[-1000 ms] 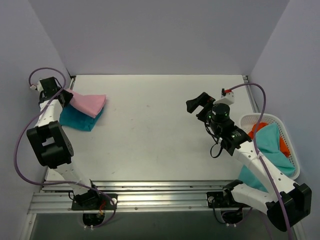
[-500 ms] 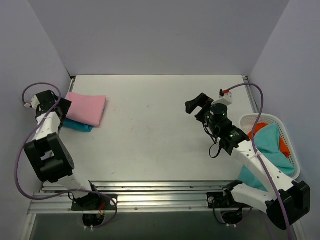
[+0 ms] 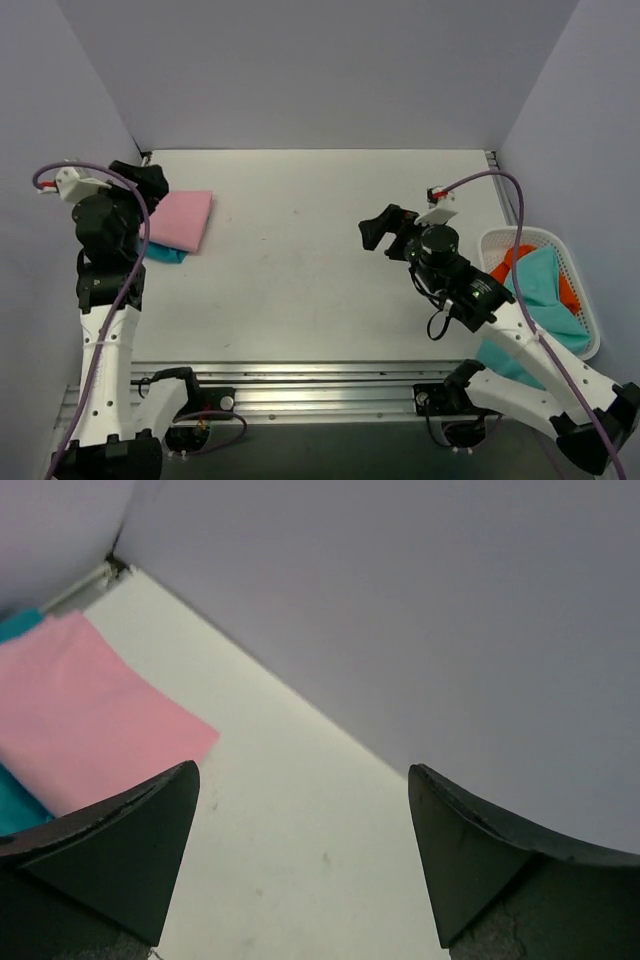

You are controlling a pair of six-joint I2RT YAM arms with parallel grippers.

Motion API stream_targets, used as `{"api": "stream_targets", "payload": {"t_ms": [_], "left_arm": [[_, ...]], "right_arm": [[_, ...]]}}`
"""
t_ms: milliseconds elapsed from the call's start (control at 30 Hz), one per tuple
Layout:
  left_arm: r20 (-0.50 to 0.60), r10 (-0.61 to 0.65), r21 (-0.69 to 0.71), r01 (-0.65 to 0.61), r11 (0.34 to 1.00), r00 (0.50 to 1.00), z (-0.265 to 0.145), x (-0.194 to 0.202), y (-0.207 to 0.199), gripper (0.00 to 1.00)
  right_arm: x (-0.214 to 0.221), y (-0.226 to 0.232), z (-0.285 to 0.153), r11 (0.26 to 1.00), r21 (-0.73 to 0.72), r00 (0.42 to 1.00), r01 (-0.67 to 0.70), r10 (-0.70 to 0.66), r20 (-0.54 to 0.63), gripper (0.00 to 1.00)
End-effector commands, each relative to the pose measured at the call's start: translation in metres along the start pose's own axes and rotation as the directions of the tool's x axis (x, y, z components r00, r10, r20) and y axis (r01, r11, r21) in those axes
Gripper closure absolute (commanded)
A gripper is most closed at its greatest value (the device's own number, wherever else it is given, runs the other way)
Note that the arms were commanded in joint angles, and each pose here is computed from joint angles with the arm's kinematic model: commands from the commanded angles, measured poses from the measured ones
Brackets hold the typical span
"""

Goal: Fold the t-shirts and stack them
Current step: Put the neatly folded tshirt into the corner of the board with the left arm

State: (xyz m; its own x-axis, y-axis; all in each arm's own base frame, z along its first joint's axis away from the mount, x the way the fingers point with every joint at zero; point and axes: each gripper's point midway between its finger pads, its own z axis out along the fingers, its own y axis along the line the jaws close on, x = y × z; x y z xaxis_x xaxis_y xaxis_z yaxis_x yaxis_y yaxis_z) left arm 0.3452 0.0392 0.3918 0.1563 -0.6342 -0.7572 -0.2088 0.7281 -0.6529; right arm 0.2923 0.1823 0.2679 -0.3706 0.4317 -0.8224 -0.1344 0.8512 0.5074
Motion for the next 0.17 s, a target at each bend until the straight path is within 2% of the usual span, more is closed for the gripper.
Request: {"api": "stream_targets", "payload": {"t_ms": [0,133], "left_arm": [[-0.241,0.091,0.018,-0.09,0.996,0.966,-0.011,0.084,0.025,0.06],[-0.336,0.162,0.126,-0.126,0.984,0.928,-0.04,0.133,0.008,0.06]], "right_arm": [[-0.018,0.016,-0.028,0.995,-0.08,0.995,0.067,-0.061,0.075,0.0],[-0.014,0.028,-0.039,0.986,-0.109,0.99,0.127,-0.119,0.076,0.0]]}}
